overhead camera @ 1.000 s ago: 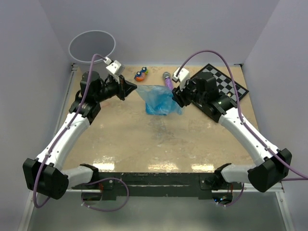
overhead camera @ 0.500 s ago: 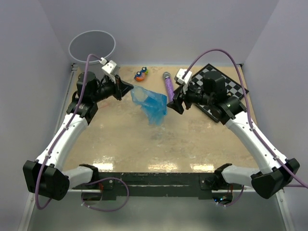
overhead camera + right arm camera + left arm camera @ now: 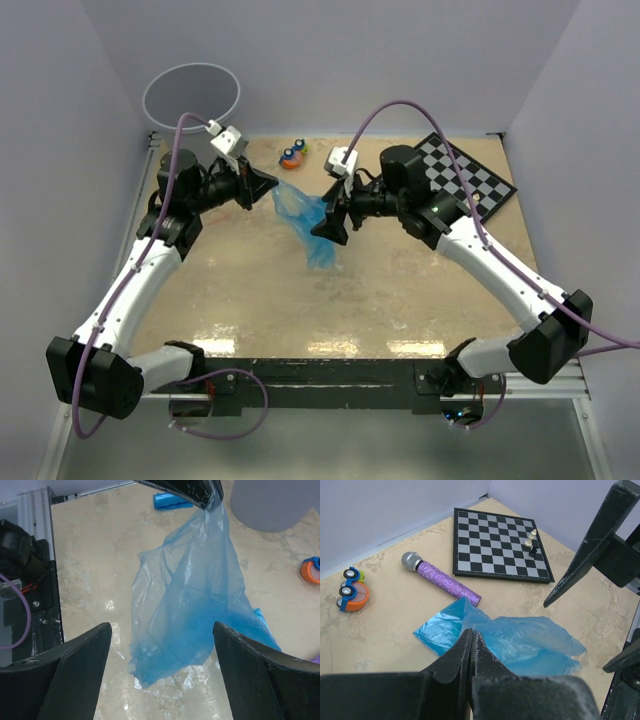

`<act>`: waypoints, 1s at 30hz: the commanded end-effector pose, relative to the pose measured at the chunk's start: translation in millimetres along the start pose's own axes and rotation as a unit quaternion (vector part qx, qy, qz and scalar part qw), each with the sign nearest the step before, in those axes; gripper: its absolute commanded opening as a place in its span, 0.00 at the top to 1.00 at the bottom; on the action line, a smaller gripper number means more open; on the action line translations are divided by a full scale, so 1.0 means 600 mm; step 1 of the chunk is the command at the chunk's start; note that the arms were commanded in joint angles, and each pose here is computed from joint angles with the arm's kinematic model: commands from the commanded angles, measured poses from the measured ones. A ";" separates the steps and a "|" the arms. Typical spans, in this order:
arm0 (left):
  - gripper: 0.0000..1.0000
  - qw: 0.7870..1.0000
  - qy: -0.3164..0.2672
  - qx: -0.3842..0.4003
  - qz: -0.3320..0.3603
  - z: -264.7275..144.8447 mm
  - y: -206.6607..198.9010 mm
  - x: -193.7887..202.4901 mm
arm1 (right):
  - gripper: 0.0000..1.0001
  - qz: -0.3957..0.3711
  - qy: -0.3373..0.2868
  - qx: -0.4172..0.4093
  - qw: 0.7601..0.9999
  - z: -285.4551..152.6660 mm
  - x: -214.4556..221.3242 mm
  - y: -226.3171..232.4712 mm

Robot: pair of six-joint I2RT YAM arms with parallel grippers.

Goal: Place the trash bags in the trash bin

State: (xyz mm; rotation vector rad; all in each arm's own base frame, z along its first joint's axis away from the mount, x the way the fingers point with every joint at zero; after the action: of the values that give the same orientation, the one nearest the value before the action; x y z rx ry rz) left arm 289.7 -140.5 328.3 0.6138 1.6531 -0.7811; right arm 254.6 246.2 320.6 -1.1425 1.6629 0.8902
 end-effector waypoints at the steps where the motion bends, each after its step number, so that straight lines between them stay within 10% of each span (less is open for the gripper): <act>1: 1.00 0.999 -0.029 0.015 0.013 -0.009 -0.014 -0.024 | 0.17 -0.002 -0.058 0.060 0.996 0.007 -0.058 -0.014; 17: 1.00 0.999 -0.036 0.023 0.023 -0.009 -0.016 -0.036 | 0.33 -0.037 -0.016 0.137 0.990 0.043 -0.029 -0.064; 24: 1.00 0.998 -0.045 0.023 0.035 0.003 -0.007 -0.043 | 0.70 -0.035 0.000 0.094 0.995 0.055 -0.014 -0.053; 28: 0.37 0.997 -0.041 -0.054 0.037 -0.016 0.005 -0.083 | 1.00 0.031 -0.027 0.098 0.994 0.068 -0.043 -0.059; 30: 0.28 0.991 -0.047 -0.098 0.072 -0.050 0.002 -0.110 | 1.00 0.056 -0.048 0.084 0.994 0.071 -0.062 -0.063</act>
State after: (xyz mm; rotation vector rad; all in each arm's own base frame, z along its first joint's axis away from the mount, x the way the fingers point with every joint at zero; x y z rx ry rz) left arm 295.3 -138.5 341.1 0.6051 1.6445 -0.7391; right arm 300.7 271.5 300.5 -1.0014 1.7604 0.7050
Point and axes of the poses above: each gripper's point midway between its finger pads, its own z axis out along the fingers, its own y axis along the line the jaws close on, x = y × z, the point moved 7 cm from there along -z, back along the fingers, and after that the axes turned 2 degrees about z, right-handed, at the moved point
